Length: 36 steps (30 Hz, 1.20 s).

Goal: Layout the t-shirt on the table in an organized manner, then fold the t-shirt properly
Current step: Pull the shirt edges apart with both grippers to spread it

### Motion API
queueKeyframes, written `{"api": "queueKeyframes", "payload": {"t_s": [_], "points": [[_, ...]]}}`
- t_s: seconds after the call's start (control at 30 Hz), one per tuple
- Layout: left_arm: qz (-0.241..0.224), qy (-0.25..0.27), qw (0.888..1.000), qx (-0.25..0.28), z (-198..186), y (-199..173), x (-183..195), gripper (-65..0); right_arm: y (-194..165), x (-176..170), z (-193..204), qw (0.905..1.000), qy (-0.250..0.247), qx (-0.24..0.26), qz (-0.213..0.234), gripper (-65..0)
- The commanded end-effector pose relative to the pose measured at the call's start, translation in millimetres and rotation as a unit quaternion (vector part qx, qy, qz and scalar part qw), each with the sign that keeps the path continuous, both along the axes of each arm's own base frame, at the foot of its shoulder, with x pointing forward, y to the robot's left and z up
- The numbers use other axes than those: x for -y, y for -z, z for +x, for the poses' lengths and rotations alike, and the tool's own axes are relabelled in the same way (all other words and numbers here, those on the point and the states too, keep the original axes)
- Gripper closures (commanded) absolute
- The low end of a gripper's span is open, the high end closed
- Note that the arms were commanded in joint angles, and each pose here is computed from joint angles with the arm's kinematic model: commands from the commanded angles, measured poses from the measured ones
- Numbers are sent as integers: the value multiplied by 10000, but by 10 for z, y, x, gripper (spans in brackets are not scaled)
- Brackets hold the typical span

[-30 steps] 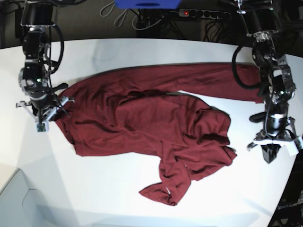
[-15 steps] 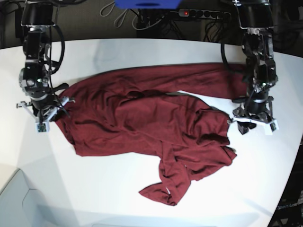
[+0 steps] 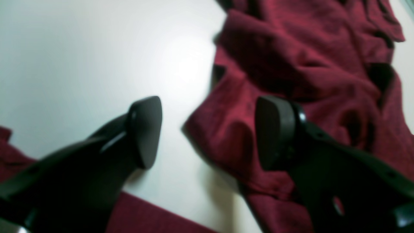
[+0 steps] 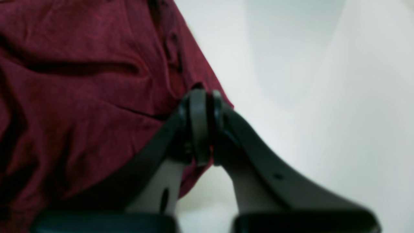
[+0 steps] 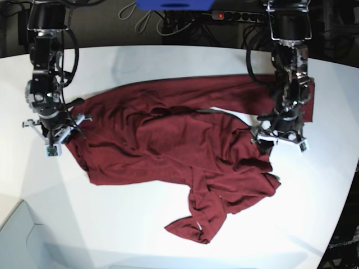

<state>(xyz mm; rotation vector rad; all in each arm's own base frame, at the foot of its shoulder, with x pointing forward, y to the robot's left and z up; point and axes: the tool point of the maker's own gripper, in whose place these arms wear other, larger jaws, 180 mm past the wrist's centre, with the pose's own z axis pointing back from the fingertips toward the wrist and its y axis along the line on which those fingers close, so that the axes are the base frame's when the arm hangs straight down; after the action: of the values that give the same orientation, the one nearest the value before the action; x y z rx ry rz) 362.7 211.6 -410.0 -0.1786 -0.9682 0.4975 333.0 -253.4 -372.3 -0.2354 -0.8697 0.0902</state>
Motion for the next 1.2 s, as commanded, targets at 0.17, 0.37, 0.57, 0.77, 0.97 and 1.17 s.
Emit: {"api": "queueKeyframes", "payload": {"t_s": [0.17,0.37,0.57,0.77,0.97,1.17], "points": [[54,-22,9998,186,79,-108,-47,-433,-166,40,106,9996,-8,277,-75,0],[63,-26,9998,169,66,-95,-55,-127,-177,40,117,9995,-8,292,-75,0],[80,-59,9998,200,71,-124,-96,-4,-184,39,124,9995,-9,307,-75,0],[258,-284,9961,795,154,-591,-340,-1,-226,62,184,9993,17,367,-75,0],[554,-592,9879,1323,163,-1061,-709,-1,-201,124,227,9994,80,325,-83,0],[771,-651,9863,1303,89,-1108,-892,-1,-203,129,223,9994,78,325,-93,0]]}}
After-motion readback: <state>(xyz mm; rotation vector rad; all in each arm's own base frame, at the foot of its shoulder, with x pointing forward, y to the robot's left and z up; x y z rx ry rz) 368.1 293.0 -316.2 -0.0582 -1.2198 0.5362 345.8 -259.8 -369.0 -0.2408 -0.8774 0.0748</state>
